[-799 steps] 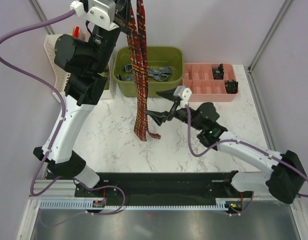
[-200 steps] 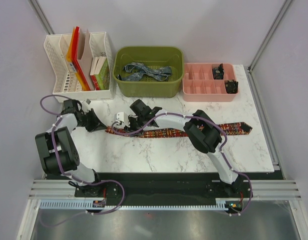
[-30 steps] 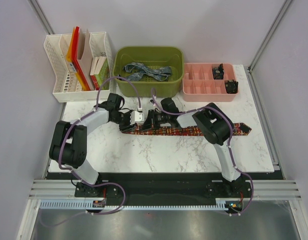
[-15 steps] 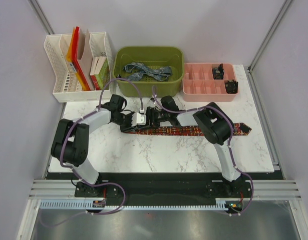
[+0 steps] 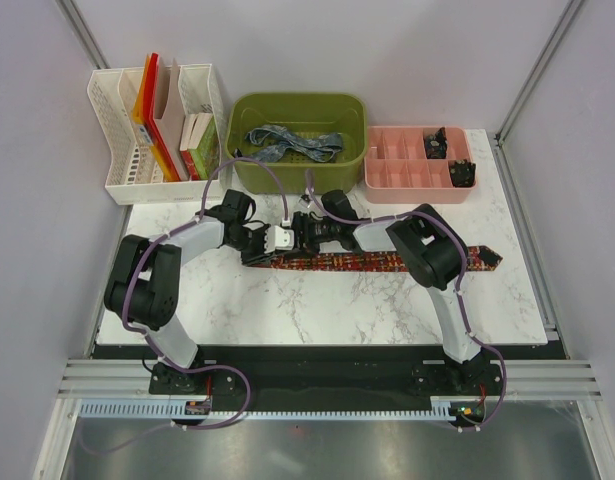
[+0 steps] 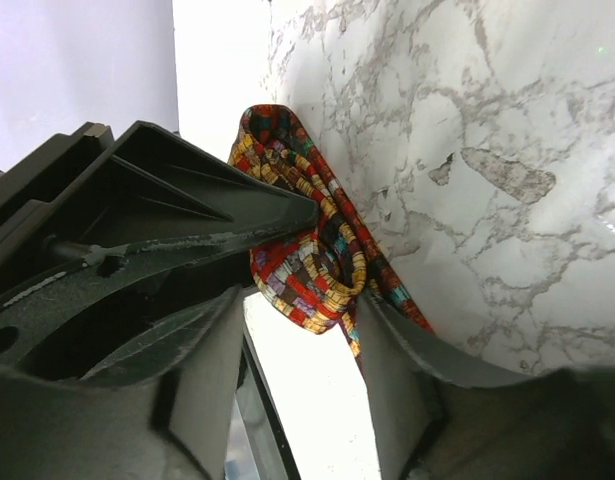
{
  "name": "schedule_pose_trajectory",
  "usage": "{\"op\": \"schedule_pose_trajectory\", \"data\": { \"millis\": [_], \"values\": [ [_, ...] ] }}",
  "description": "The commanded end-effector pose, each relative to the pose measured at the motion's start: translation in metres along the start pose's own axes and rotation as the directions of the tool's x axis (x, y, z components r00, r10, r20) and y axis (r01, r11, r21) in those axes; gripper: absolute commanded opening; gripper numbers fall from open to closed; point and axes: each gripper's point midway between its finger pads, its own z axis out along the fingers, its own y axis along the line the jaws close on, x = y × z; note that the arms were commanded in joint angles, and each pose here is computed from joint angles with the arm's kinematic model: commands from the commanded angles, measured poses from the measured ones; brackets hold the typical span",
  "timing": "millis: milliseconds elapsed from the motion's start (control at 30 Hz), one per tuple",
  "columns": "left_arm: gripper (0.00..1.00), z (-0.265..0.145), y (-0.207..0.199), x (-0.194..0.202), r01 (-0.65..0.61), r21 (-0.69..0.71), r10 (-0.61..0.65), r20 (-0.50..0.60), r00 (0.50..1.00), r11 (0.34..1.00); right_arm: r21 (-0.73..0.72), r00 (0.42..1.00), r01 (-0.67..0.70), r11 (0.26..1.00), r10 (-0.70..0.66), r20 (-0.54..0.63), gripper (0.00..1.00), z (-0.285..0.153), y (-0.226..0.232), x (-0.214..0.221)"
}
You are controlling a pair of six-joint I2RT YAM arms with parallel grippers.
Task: Roll the ties
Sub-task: Roll the tie at the center of the board.
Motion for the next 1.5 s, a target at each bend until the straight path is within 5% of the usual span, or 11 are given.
{"op": "schedule_pose_trajectory", "data": {
  "millis": [0,300,500,1033,1200,1467],
  "values": [
    [0.39,0.001,0.009,-0.004,0.022,-0.039,-0.022,0.006,1.000,0.999,0.001,1.000,0.023,1.000,-0.023,0.021,0.53,0.003,0.007,-0.012],
    [0.43,-0.004,0.015,-0.006,0.037,-0.071,-0.038,-0.004,0.999,0.997,0.093,0.997,0.072,0.993,-0.071,-0.011,0.17,0.004,-0.020,-0.006],
    [0.56,-0.020,0.017,-0.011,0.062,-0.086,-0.059,0.033,0.998,0.994,0.145,0.993,0.114,0.983,-0.111,-0.026,0.03,0.005,-0.035,-0.005],
    [0.65,-0.044,0.016,0.016,0.051,-0.025,-0.050,0.056,0.997,0.998,0.188,0.989,0.149,0.971,-0.142,-0.048,0.00,0.004,-0.045,-0.003],
    [0.47,-0.048,0.020,0.007,0.054,-0.028,-0.051,0.087,0.995,0.998,0.188,0.988,0.155,0.970,-0.149,-0.049,0.00,0.004,-0.044,-0.004],
    [0.36,-0.042,0.018,-0.016,0.033,0.003,-0.034,0.123,0.992,0.999,0.180,0.987,0.159,0.971,-0.153,-0.048,0.00,0.005,-0.040,-0.005]
  ]
}}
